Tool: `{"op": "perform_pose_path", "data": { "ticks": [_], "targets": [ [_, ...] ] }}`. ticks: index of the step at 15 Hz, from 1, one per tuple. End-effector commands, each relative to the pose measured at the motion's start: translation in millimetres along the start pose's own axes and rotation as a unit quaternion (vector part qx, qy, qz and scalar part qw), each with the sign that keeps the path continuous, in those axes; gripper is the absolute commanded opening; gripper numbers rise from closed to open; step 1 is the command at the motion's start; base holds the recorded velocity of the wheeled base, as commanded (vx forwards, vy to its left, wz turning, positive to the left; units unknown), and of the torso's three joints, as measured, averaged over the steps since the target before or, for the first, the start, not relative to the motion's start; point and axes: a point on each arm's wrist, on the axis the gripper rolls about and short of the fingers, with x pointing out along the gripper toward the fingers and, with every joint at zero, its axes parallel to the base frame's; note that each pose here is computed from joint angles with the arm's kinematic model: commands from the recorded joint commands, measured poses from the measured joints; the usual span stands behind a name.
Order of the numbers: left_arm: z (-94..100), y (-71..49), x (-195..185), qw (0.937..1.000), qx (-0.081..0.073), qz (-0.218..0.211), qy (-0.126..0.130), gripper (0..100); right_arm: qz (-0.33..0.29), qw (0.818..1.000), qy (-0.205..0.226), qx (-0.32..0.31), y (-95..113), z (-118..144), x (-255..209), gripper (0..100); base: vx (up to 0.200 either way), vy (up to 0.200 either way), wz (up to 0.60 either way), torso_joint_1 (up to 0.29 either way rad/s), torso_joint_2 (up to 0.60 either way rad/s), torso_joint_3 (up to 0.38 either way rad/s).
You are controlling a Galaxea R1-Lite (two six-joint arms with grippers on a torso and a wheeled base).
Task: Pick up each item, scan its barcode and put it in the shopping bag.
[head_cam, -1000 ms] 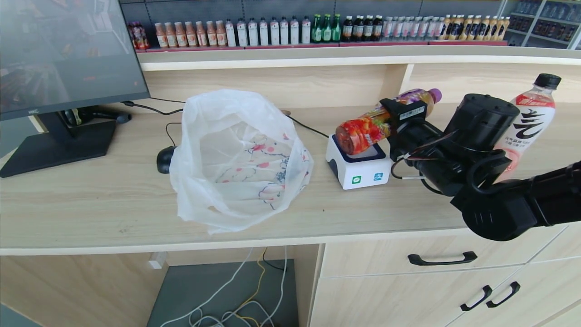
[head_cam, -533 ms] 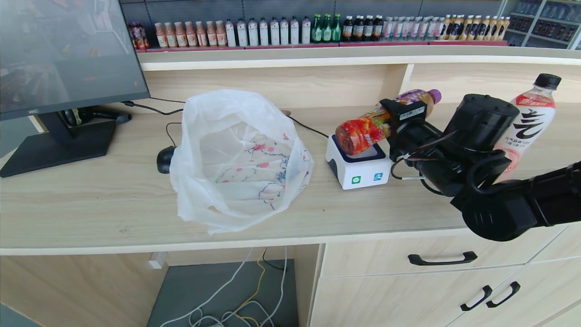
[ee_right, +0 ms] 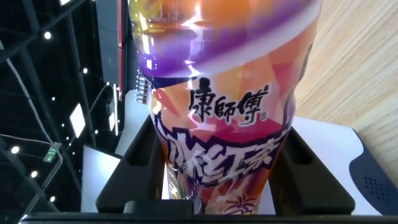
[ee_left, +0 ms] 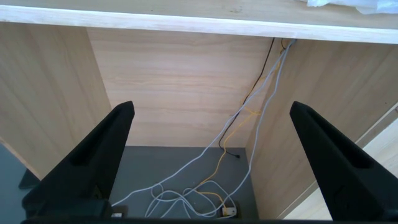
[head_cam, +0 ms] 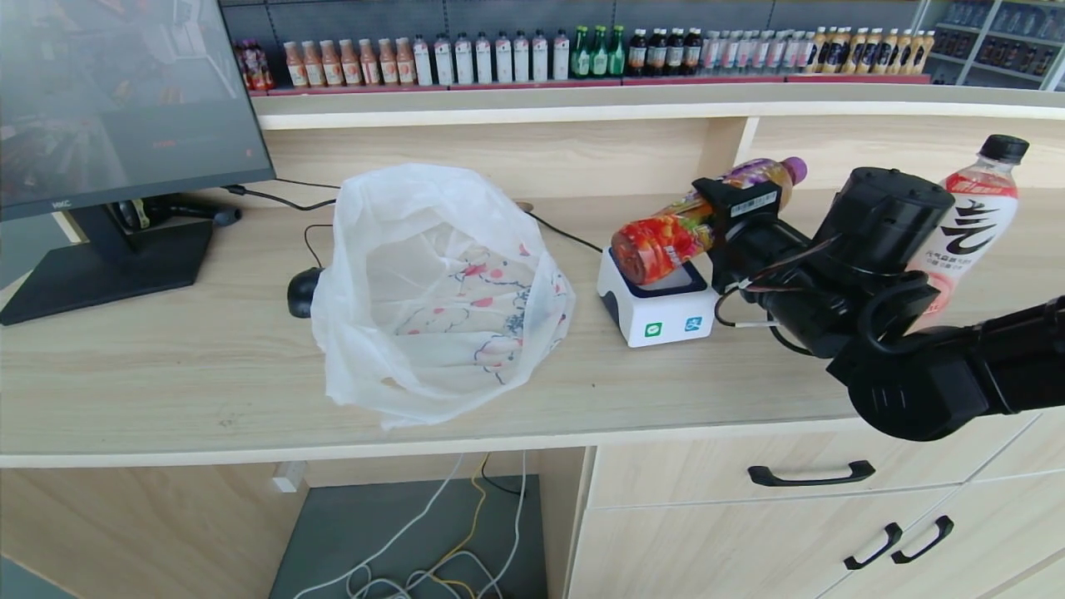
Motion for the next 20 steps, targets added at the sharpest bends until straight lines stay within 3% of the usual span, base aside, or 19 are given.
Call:
{"op": "perform_pose_path", "data": {
  "ticks": [1,8,11,14,20],
  "targets": [
    [0.1,0.0,0,1.0000,0.000,0.000,-0.001,100,0.009,1.000,-0.002,0.000,9,2,2,0,0.000,0.000,0.00,0.000,0.00,0.000],
    [0.1,0.0,0,1.0000,-0.001,-0.001,-0.001,100,0.028,0.999,0.004,-0.016,49,9,-6,0,0.000,0.000,0.00,0.000,0.00,0.000],
    [0.1,0.0,0,1.0000,0.000,0.000,-0.001,100,0.036,0.995,0.022,-0.093,57,-3,-16,0,0.000,0.000,0.00,0.000,0.00,0.000],
    [0.1,0.0,0,1.0000,0.000,0.000,-0.001,100,0.053,0.977,0.031,-0.204,64,-11,-30,0,0.000,0.000,0.00,0.000,0.00,0.000],
    [0.1,0.0,0,1.0000,0.000,0.000,-0.001,100,0.106,0.902,0.011,-0.418,87,1,-79,0,0.000,0.000,0.00,0.000,0.00,0.000]
  ]
}}
